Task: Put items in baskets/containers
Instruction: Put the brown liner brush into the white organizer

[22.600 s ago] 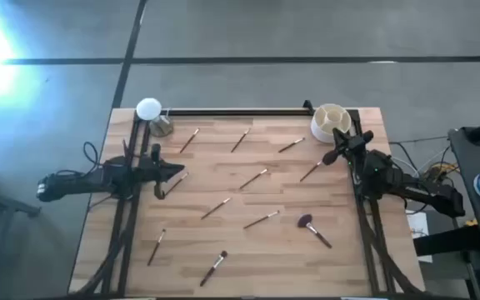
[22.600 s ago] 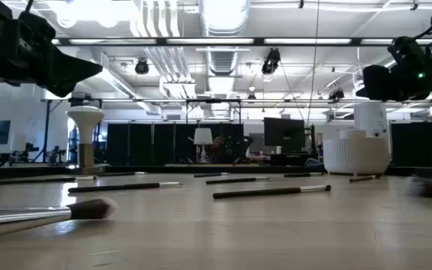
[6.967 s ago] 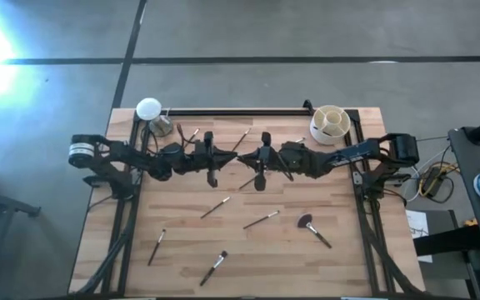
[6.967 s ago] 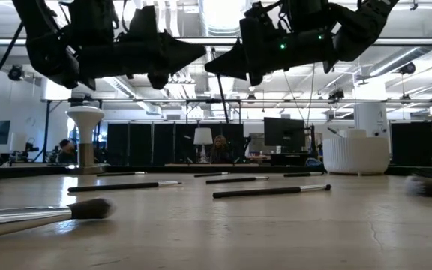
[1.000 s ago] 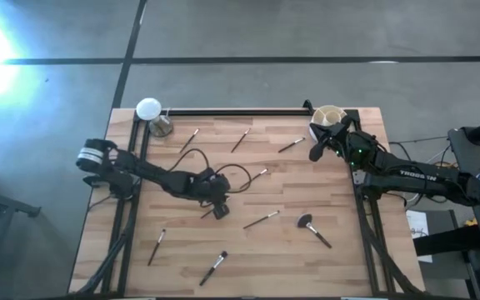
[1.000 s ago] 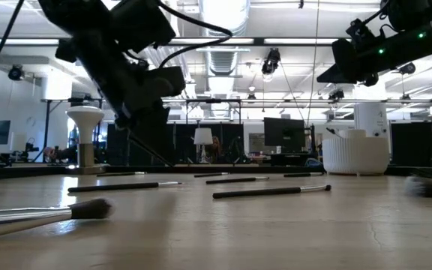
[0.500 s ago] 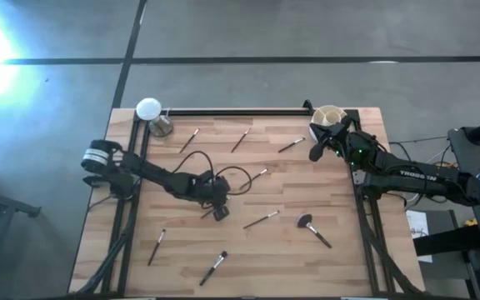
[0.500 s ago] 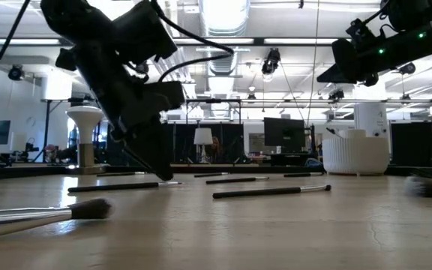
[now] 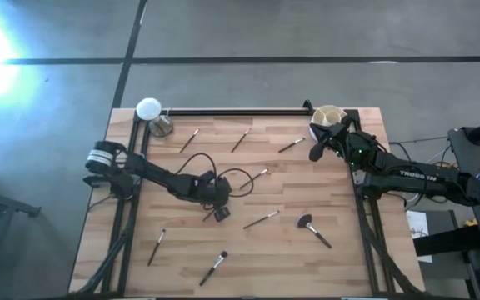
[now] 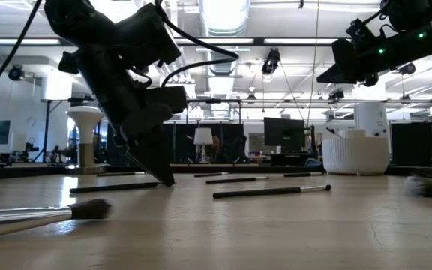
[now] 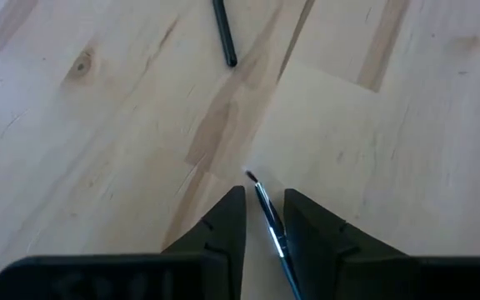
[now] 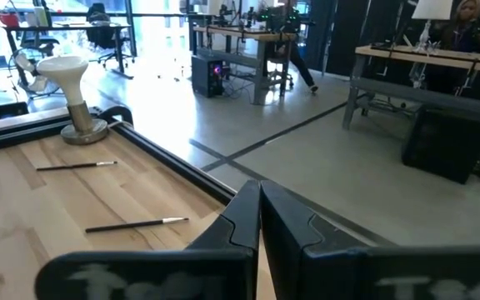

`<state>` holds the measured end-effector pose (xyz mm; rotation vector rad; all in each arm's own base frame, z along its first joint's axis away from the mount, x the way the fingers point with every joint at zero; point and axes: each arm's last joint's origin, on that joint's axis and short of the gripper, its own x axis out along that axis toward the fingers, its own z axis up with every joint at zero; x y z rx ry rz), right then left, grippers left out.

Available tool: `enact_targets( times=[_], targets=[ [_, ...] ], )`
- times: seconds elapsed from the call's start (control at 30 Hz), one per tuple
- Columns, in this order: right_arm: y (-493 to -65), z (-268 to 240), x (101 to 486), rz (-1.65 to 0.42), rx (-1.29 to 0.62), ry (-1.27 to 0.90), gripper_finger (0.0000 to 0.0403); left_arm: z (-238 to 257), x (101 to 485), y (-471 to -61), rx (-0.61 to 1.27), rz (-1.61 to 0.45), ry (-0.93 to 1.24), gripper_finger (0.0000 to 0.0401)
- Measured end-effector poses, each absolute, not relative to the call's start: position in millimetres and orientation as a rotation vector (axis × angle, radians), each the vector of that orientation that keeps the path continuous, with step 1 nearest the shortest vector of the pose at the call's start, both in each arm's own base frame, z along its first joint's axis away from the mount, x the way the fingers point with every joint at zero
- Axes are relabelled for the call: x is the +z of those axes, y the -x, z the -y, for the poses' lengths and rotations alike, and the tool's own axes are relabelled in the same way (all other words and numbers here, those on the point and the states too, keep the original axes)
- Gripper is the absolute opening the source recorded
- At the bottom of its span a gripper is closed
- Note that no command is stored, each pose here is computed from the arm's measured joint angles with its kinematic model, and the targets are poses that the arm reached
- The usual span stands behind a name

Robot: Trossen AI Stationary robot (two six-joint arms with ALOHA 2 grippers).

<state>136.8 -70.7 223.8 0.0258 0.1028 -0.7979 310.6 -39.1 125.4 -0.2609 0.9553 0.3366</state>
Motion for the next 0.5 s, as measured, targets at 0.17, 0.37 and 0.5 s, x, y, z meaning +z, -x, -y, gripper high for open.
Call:
enact_targets(
  times=[0.17,0.37,0.5],
  targets=[
    [-136.8,70.7,223.8,-0.103,-0.798,-0.026,0.0008,38.5,123.9,-308.8,0.331,-0.982,0.242,0.0014],
    [-136.8,70.7,223.7,-0.104,-0.798,-0.026,0.0008,38.6,132.3,-308.8,0.297,-0.945,0.180,0.0003],
    [-136.8,70.5,223.0,-0.112,-0.796,-0.026,0.0008,38.2,149.3,-309.5,0.268,-0.850,0.138,0.0001]
  ],
)
